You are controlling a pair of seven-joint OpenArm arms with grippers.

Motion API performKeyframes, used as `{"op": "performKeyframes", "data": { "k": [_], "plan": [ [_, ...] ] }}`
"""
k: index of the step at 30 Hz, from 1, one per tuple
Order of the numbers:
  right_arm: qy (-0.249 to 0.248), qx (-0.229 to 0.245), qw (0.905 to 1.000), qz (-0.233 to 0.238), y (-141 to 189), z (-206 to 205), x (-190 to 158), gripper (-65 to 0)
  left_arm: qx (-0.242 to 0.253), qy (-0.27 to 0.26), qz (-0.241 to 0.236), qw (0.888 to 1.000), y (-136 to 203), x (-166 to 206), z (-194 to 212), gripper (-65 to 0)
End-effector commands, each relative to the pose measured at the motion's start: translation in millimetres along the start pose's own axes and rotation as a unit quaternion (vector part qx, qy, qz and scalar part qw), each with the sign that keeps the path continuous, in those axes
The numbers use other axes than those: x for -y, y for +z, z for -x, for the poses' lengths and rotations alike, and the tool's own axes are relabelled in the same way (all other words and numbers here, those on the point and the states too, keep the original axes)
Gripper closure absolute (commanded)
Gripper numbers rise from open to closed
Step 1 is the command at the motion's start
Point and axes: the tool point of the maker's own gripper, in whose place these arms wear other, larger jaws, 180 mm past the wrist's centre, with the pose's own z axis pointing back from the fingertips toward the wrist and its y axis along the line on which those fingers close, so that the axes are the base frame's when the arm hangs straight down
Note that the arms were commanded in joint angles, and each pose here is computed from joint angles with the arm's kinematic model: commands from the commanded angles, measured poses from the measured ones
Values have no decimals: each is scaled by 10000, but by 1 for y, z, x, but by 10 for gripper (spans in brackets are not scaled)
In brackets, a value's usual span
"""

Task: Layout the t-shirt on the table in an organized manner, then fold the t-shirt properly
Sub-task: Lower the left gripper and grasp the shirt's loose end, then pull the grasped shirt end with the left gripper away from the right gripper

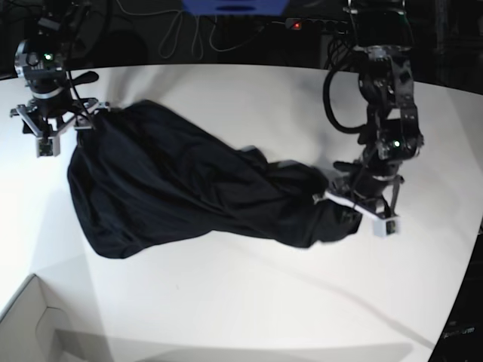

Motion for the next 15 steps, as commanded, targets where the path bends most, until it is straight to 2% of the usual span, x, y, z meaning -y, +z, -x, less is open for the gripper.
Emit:
{"op": "performKeyframes", "data": {
  "k": [1,7,10,15],
  "plan": [
    [43,216,9998,21,2,-11,3,-381,407,44,-42,9992,4,-5,-25,-38],
    [50,120,9998,-145,-4,-5,-7,-381,302,221,-360,9987,14,-32,-9,-253],
    [52,104,9998,-188,-5,-4,-11,-381,128,213,-420,9988,18,-37,7,-281],
    [83,122,9995,-281,-6,-5,-18,-381,-139,270,-483,9984,19,-42,32,-281]
  ]
}}
